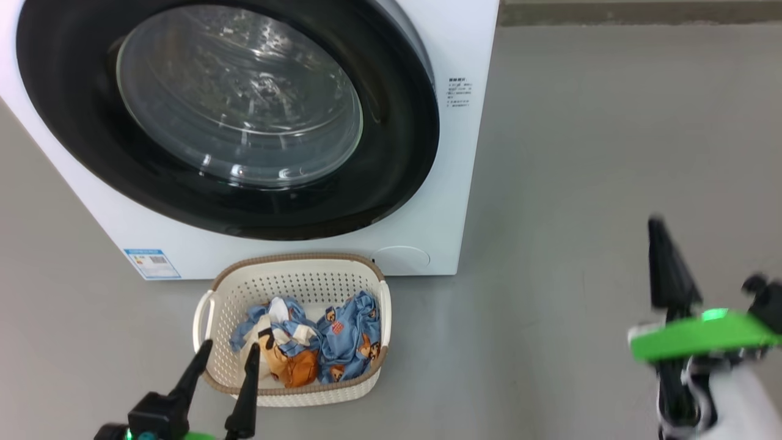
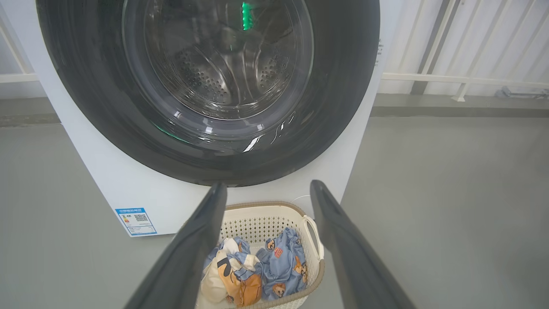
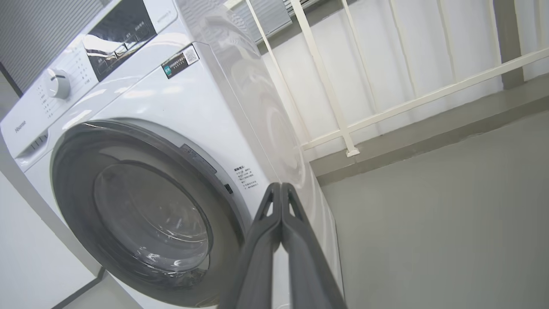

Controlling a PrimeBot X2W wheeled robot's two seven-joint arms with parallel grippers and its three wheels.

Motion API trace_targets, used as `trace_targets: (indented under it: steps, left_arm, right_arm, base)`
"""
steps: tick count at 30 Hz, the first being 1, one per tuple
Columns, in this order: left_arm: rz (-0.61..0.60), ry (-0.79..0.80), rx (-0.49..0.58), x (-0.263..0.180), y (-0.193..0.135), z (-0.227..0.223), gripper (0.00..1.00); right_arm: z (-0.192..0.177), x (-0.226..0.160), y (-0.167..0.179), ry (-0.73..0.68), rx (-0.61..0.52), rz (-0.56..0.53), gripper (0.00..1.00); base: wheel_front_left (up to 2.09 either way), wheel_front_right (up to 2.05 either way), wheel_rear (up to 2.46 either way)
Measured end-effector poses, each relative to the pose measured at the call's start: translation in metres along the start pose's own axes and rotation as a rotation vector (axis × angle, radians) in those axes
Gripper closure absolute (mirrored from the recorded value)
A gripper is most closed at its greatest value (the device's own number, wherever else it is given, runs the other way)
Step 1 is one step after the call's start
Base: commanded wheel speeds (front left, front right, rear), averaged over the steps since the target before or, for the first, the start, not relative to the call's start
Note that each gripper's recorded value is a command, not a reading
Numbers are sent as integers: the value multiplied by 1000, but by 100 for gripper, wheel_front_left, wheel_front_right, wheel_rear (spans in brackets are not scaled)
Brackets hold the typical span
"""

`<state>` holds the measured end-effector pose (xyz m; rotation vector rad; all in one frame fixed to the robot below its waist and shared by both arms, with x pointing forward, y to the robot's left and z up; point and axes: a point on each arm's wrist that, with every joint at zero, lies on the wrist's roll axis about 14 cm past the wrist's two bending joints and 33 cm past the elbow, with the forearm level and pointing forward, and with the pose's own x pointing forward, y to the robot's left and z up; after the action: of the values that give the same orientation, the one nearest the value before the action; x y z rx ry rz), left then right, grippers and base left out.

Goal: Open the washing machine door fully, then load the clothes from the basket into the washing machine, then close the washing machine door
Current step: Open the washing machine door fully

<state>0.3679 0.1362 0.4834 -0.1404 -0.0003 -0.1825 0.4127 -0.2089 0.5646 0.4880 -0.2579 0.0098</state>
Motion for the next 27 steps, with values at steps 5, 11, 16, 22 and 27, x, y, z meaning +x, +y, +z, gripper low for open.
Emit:
trace_targets:
  steps: [5,11,16,22,27]
  left_arm:
    - [-10,-11,-3,10,-3,3,0]
    - [-15,-15,-5,16,-4,4,0]
    - [-12,-13,-13,19,-2,3,0]
    - [0,-13,-27,23,2,3,0]
    - [4,-4,-27,27,4,0,0]
  right_arm:
    - [31,36,13,-114,133,24,100]
    - [51,74,21,-183,316,36,100]
    - [56,102,33,-186,515,64,100]
    - [43,131,53,-66,657,124,100]
    - [23,151,67,92,737,171,100]
  base:
    - [0,0,0]
    - [0,0,0]
    - [0,0,0]
    - [0,0,0]
    - [0,0,0]
